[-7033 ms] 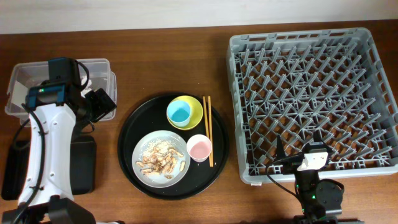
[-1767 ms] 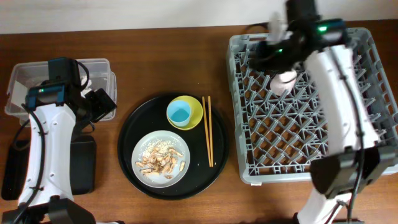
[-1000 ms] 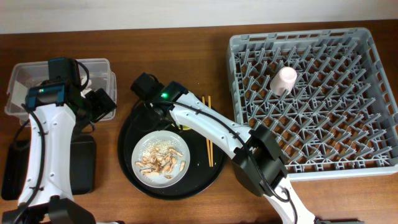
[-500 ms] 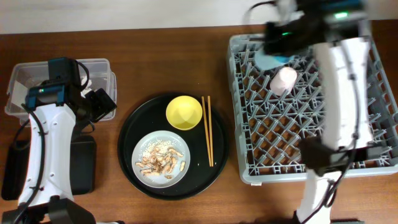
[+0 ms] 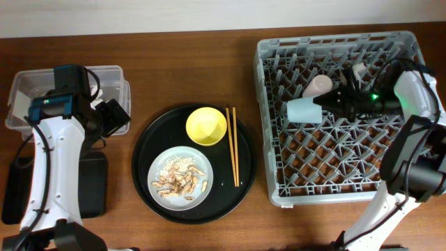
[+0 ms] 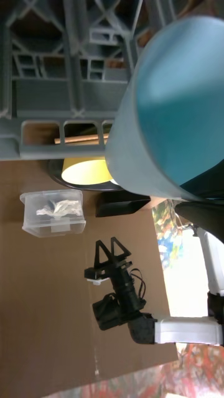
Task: Sort waste into correct bins and load items into the dishwasher rack
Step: 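Carry the blue cup to the rack and set it beside the pink cup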
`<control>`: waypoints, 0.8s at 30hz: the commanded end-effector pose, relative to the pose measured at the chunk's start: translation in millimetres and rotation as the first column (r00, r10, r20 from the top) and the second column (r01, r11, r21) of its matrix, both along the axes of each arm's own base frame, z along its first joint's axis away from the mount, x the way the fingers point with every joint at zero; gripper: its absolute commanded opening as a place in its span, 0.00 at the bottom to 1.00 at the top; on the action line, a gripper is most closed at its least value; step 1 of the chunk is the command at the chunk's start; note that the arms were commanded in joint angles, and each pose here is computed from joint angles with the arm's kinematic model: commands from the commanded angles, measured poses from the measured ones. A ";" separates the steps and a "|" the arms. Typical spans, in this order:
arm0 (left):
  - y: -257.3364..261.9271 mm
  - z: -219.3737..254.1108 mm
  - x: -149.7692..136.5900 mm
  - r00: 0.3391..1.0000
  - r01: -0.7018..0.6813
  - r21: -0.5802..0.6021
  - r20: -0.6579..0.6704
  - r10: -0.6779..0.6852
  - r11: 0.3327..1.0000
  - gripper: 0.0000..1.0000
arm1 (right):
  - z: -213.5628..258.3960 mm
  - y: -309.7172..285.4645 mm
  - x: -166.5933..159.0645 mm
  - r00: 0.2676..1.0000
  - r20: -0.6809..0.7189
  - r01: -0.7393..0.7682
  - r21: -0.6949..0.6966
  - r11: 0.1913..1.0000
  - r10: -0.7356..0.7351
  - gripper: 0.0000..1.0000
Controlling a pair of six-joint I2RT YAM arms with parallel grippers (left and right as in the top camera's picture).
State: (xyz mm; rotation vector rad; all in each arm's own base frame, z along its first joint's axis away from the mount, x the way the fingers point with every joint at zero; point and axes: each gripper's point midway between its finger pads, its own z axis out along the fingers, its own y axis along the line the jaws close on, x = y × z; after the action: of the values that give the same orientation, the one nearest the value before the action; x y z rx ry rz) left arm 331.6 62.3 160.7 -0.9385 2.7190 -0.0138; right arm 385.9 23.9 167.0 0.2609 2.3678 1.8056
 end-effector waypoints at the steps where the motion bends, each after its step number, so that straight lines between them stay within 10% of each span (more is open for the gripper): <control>1: 1.1 7.7 1.7 1.000 -0.009 -0.001 0.025 0.009 1.000 0.99 | 0.6 -15.1 1.7 0.997 0.046 0.060 0.039 0.997 -0.062 0.04; 19: 1.1 7.7 1.7 1.000 -0.009 -0.001 0.025 0.009 1.000 0.99 | -29.3 -17.7 3.8 0.998 -0.057 0.033 -0.094 0.995 -0.039 0.04; 24: 1.1 7.7 1.7 1.000 -0.009 -0.001 0.025 0.009 1.000 0.99 | -28.6 -35.1 1.9 0.994 -0.072 0.074 -0.098 0.992 -0.081 0.24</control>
State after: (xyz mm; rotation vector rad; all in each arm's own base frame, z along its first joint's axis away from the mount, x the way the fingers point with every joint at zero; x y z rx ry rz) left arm 331.8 62.4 160.7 -0.9383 2.7182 -0.0140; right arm 391.6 -4.4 140.6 0.3778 2.4236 1.6944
